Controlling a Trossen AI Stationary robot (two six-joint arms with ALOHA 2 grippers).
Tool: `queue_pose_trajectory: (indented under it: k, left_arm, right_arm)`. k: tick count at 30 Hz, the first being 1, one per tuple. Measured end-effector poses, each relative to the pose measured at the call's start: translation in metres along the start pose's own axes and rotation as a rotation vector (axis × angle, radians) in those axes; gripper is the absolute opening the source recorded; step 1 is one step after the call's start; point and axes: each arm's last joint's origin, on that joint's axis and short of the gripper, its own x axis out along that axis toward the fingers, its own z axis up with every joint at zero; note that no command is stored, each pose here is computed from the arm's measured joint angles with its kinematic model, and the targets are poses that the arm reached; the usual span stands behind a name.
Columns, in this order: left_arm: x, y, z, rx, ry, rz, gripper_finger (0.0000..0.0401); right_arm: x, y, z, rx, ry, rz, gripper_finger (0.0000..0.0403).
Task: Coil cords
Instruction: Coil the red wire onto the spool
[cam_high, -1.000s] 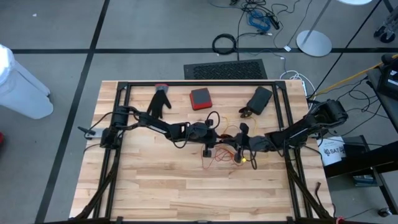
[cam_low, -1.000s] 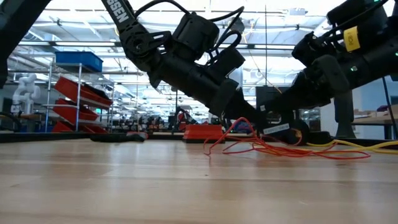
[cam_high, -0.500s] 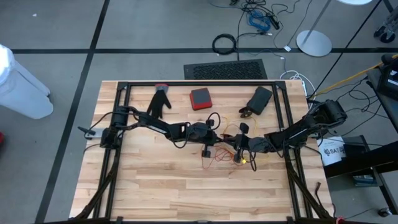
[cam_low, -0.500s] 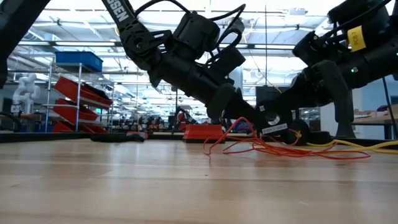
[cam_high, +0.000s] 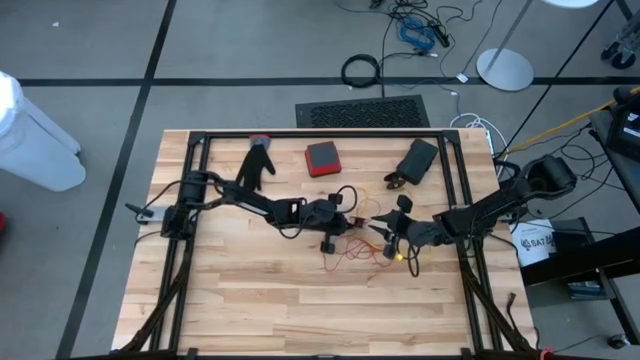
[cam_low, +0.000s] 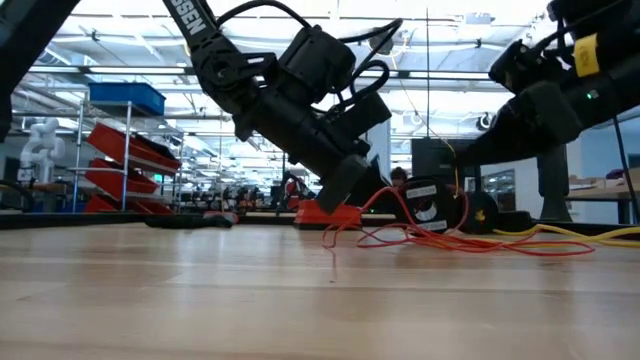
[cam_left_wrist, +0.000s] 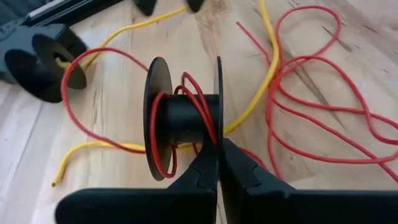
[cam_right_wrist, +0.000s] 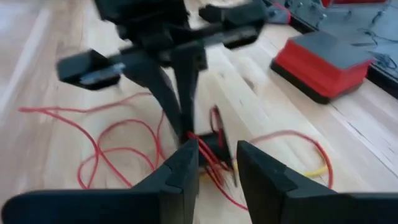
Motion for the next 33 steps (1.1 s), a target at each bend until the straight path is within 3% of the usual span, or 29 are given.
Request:
queue_pose_trajectory:
  k: [10,14,25,33]
  left_arm:
    - [0.000,-0.010,0.004,0.038,-0.011,-0.026,0.0000]
    - [0.000,-0.011,0.004,0.049,-0.012,-0.026,0.0000]
    - [0.000,-0.013,0.006,0.053,-0.025,-0.028,0.0000]
    - [0.000,-0.017,0.007,0.058,-0.018,-0.038,0.0000]
  right_arm:
    - [0.006,-0.006,-0.002,-0.027,0.030,-0.023,0.0079]
    - [0.010,-0.006,-0.004,-0.016,0.057,0.042,0.0078]
    - [0.019,-0.003,-0.008,-0.034,0.061,0.093,0.0077]
    - [0.030,-0.008,-0.016,-0.031,0.104,0.068,0.0077]
